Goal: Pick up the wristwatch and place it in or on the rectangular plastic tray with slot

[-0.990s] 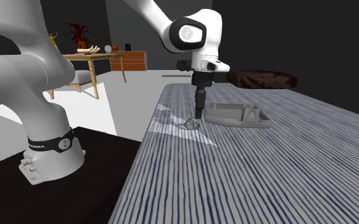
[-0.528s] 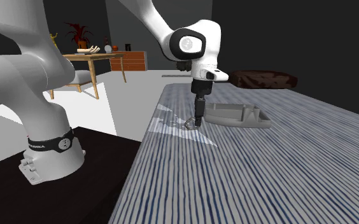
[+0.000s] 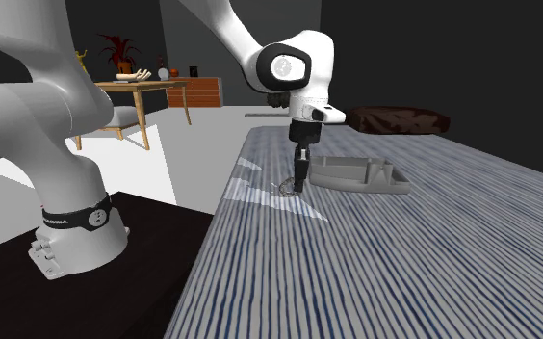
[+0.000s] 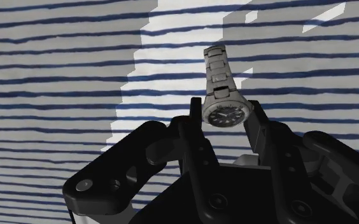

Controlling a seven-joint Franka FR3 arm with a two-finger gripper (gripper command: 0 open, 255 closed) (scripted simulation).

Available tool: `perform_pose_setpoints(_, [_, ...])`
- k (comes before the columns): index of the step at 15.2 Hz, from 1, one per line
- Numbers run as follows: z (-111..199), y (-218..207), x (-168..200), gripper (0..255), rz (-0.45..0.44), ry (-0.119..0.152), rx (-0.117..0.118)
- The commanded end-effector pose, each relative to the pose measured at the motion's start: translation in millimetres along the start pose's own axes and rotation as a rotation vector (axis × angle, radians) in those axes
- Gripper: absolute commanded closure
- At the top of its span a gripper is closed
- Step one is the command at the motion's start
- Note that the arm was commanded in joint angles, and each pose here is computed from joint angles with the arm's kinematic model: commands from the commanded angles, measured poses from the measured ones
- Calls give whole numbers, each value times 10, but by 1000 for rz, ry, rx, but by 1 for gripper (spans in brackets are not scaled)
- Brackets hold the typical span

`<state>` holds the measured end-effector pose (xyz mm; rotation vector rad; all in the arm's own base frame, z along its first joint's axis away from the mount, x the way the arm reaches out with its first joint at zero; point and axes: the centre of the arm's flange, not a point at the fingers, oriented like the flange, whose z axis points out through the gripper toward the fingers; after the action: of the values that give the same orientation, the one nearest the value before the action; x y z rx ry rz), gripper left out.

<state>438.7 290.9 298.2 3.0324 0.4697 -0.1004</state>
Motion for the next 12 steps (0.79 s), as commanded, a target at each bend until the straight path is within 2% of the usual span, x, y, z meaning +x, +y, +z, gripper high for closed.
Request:
perform_pose_setpoints(1, [2, 1, 0, 255, 0, 0, 0])
perform_pose_setpoints(7, [2, 1, 0, 255, 0, 0, 0])
perform_pose_setpoints(12, [-261, 17, -20, 255, 0, 0, 0])
